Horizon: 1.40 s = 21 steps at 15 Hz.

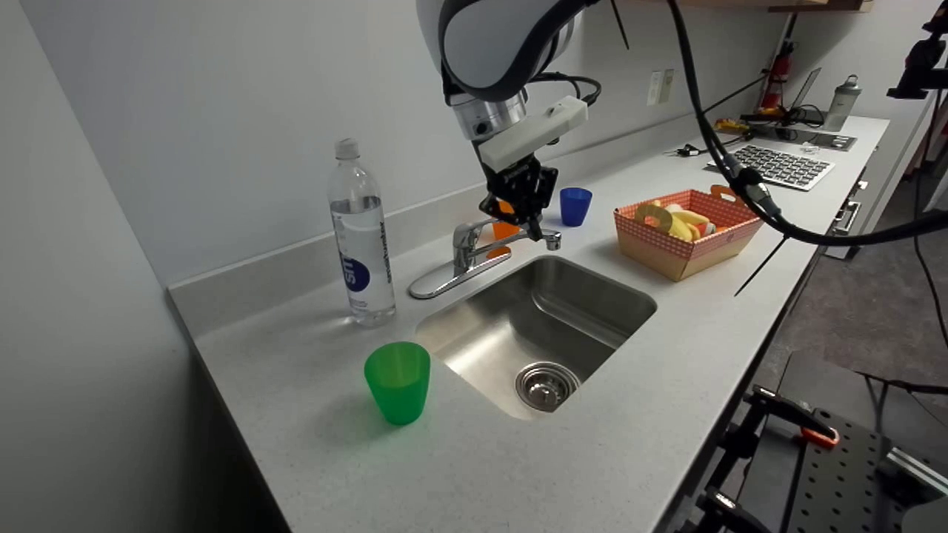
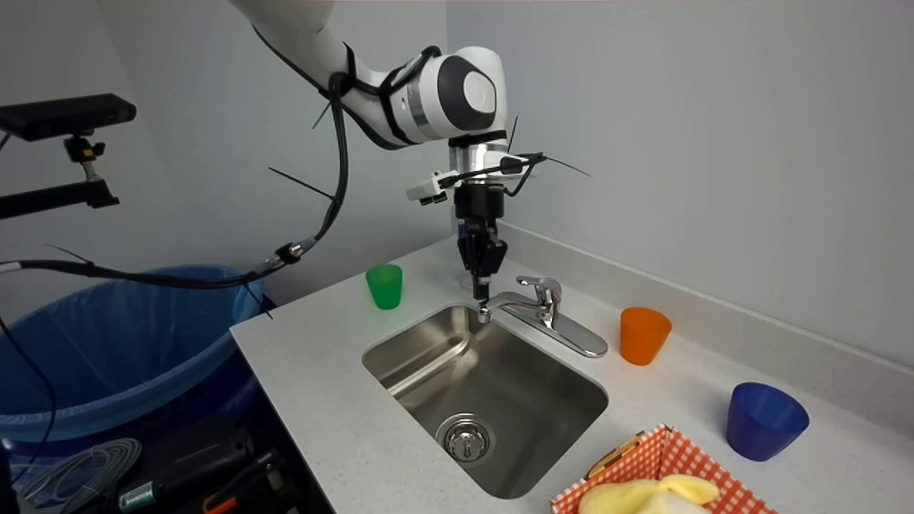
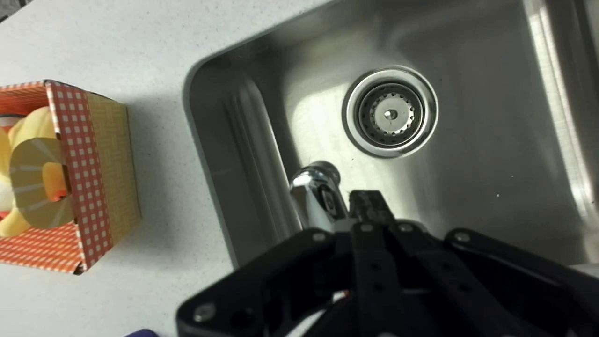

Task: Move the faucet to the right

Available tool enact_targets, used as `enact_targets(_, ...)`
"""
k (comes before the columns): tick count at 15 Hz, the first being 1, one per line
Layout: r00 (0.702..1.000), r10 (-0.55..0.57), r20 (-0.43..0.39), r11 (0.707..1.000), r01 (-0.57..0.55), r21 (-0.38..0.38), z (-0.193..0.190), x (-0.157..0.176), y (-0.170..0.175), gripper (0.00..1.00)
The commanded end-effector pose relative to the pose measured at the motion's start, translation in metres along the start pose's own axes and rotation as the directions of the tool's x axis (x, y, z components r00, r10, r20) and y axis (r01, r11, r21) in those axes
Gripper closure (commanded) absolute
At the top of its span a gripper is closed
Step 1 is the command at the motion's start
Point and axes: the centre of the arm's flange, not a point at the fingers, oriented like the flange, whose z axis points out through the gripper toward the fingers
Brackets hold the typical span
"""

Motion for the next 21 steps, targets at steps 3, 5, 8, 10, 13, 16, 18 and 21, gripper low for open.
enact_targets(3,0.998,0.055,0.01,0.998,-0.055,-0.015,0.004,-0.002,0.052,1.0)
enact_targets(5,0.997,0.071,0.019,0.997,-0.07,-0.011,0.007,-0.002,0.061,1.0)
enact_targets(8,0.998,0.067,-0.009,0.997,-0.067,0.025,-0.008,0.0,0.064,1.0)
enact_targets(10,0.997,0.052,-0.049,0.997,-0.049,0.056,-0.028,-0.001,0.058,1.0)
enact_targets(13,0.994,0.039,-0.097,0.996,-0.031,0.087,-0.05,-0.005,0.042,1.0)
enact_targets(16,0.996,0.014,-0.085,0.994,-0.004,0.109,-0.048,-0.012,0.021,1.0)
enact_targets(18,0.999,-0.019,-0.049,0.99,0.026,0.139,-0.039,-0.015,0.009,1.0)
enact_targets(21,0.998,-0.056,-0.015,0.99,0.058,0.132,-0.025,-0.02,-0.005,1.0)
